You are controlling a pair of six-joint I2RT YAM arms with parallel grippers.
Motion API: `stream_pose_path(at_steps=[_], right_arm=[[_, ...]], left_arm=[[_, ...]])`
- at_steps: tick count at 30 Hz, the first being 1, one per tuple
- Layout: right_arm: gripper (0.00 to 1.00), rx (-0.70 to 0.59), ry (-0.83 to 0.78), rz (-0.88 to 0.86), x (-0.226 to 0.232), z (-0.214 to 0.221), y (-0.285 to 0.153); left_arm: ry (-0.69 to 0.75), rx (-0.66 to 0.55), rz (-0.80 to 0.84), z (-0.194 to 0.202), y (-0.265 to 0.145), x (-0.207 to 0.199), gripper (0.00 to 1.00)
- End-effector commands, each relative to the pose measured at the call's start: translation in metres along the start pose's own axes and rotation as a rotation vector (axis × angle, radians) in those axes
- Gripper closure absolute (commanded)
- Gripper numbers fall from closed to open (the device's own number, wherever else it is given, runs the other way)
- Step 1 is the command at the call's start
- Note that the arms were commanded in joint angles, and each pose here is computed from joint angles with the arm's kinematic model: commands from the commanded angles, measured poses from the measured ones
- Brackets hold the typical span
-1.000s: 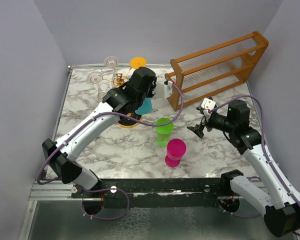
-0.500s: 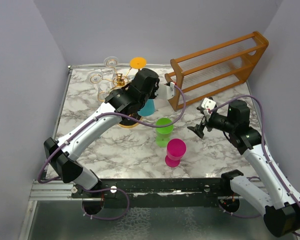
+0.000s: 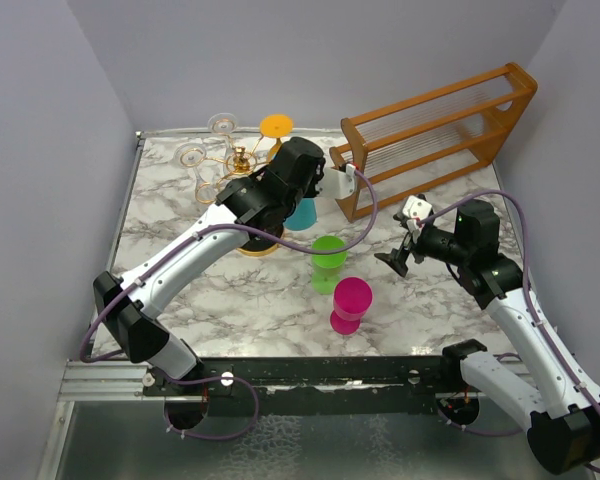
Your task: Place the wine glass upside down on the wine glass rack
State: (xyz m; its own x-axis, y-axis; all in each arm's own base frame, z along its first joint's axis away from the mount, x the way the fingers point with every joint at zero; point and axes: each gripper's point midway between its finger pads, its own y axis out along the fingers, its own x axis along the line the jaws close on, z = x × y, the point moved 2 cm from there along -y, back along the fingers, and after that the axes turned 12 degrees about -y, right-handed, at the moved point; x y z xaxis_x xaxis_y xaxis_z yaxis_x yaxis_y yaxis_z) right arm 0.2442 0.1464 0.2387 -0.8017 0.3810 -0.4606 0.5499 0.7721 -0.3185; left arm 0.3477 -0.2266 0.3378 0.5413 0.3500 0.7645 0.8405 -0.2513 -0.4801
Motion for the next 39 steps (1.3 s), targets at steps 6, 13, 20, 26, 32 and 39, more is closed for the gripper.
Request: stream_pose_path(at_steps=[6,13,20,26,32,39], right_arm=[[0.00,-0.023,-0.015,0.005,-0.001,-0.002,0.000],[0.01,-0.020,-0.016,0.006,-0.001,-0.002,0.000],[0.01,-0.020,-0.016,0.007,-0.001,-0.001,0.000],[0.01,-0.018,-0.015,0.008,-0.001,-0.001,0.000],[0.00,-0.017,-0.011,0.005,-0.001,0.000,0.001],[0.00,-0.012,-0.008,0.006,-0.001,0.003,0.001]], left_arm=[[-0.043,-0.039,-0.005,-0.012,-0.004,0.004,0.83],[-0.066,-0.056,-0.005,-0.016,-0.007,0.006,0.76],[-0.096,-0.083,-0.007,-0.021,-0.012,0.011,0.74],[-0.120,-0.106,0.012,-0.025,-0.016,0.011,0.73],[-0.138,-0.124,0.045,-0.027,-0.019,0.007,0.70],[-0.137,-0.125,0.064,-0.026,-0.020,0.002,0.68]])
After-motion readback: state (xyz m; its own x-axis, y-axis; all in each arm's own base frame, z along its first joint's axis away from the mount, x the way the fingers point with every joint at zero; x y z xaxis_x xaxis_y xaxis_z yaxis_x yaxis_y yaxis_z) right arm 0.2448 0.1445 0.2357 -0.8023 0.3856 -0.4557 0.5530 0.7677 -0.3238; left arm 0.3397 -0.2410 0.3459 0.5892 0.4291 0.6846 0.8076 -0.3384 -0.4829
